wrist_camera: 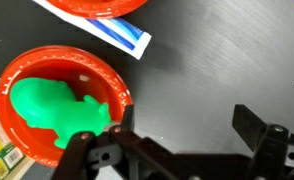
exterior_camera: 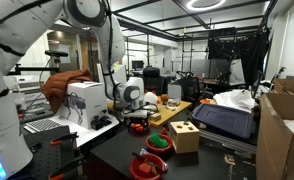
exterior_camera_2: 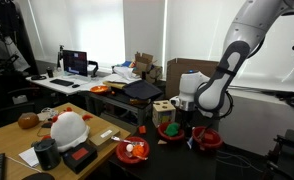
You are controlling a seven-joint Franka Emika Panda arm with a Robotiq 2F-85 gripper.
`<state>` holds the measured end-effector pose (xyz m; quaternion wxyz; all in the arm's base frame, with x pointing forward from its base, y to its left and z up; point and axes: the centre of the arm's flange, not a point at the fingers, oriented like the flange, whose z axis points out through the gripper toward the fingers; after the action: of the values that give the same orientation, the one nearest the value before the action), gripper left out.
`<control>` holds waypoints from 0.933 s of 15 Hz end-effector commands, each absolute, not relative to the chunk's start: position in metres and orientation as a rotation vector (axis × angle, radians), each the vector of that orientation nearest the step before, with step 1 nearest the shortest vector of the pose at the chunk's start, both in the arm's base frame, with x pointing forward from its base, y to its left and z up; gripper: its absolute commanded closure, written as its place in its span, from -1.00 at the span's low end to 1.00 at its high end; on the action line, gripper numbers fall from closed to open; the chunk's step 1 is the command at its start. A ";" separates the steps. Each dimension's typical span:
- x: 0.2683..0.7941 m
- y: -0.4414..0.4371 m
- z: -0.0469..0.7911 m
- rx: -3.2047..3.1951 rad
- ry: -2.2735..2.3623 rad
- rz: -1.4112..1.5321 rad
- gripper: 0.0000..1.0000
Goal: Pick up the silver fork and put it in the red bowl on the left
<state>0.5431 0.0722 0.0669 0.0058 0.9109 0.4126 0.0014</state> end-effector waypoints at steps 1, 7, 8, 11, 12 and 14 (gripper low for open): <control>0.482 0.114 0.111 2.909 1.219 0.045 -1.00; 0.442 0.181 0.149 2.951 1.125 0.121 -1.00; 0.436 0.190 0.156 2.951 1.090 0.156 -1.00; 0.422 0.210 0.176 2.941 0.990 0.278 -1.00; 0.417 0.216 0.182 2.931 0.965 0.312 -1.00; 0.408 0.221 0.193 2.906 0.923 0.353 -1.00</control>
<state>0.4367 0.2158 0.1737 0.0073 0.9428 0.3211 0.0892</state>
